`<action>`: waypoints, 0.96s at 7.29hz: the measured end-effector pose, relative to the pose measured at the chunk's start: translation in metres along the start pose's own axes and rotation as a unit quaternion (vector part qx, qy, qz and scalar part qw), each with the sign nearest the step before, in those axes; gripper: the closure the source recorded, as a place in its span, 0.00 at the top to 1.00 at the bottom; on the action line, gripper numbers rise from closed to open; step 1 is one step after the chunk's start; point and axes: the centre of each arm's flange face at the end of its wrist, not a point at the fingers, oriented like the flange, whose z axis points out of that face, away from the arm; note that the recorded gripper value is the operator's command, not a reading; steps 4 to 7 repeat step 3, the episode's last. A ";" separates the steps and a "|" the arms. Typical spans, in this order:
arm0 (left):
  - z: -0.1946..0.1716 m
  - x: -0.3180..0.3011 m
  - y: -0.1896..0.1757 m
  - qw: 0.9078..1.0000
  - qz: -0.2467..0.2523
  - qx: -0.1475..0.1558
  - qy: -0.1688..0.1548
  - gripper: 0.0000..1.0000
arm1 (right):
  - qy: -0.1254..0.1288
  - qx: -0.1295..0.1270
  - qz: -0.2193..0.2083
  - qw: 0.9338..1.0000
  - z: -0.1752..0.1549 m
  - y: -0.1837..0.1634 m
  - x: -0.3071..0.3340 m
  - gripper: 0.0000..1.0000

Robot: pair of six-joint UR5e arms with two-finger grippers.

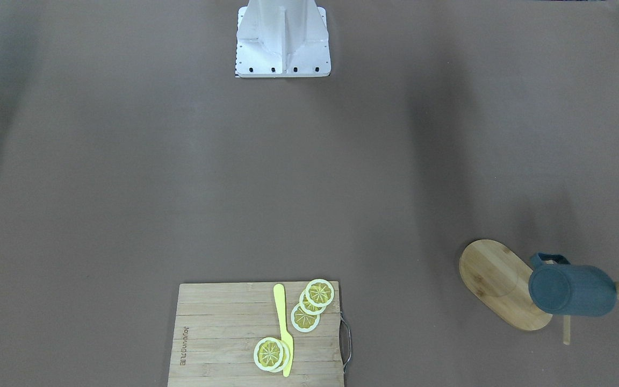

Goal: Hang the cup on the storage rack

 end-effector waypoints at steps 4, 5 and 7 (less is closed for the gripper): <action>0.000 -0.001 0.000 1.000 -0.001 0.000 0.000 0.99 | -0.002 -0.001 -0.002 1.000 0.001 0.000 -0.002 1.00; 0.000 -0.001 0.000 1.000 -0.001 0.000 0.000 0.99 | -0.002 -0.001 -0.002 1.000 0.001 0.000 -0.002 1.00; 0.000 -0.001 0.000 1.000 -0.001 0.000 0.000 0.99 | -0.002 -0.001 -0.002 1.000 0.001 0.000 -0.002 1.00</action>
